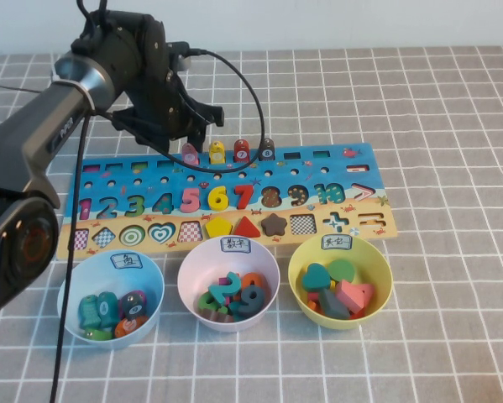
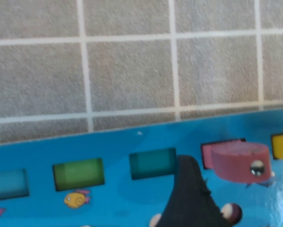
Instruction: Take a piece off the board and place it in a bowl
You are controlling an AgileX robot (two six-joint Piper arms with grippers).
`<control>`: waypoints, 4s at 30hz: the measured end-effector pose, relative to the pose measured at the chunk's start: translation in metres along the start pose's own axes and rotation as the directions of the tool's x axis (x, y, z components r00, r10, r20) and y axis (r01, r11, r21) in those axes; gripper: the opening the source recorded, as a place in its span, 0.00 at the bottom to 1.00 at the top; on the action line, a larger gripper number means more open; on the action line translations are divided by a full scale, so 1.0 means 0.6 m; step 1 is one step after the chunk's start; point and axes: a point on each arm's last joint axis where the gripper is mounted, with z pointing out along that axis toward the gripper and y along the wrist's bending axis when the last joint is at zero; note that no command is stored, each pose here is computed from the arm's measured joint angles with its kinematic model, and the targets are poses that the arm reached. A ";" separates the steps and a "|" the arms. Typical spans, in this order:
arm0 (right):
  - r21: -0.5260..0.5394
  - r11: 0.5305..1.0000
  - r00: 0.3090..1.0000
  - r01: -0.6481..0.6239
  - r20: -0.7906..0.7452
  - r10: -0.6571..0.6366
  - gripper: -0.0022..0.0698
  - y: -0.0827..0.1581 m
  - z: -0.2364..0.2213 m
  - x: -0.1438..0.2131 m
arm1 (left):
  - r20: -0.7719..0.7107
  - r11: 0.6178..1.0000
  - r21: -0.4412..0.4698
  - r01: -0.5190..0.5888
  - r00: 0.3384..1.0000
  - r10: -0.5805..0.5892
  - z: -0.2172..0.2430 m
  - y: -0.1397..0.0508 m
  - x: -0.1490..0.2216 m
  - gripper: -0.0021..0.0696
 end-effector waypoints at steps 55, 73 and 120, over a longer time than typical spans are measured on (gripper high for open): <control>0.000 1.000 1.000 0.000 0.000 0.000 0.01 0.000 0.000 0.000 | 0.019 1.000 0.023 0.006 1.000 -0.006 0.007 -0.003 -0.003 0.30; 0.000 1.000 1.000 0.000 0.001 0.000 0.01 0.000 0.000 0.000 | 0.108 0.991 -0.013 -0.132 0.985 0.133 -0.232 0.019 0.046 0.30; 0.000 1.000 1.000 0.000 0.006 0.000 0.01 0.000 -0.001 0.000 | 0.362 0.972 0.012 -0.234 0.907 0.214 -0.187 0.137 0.473 0.30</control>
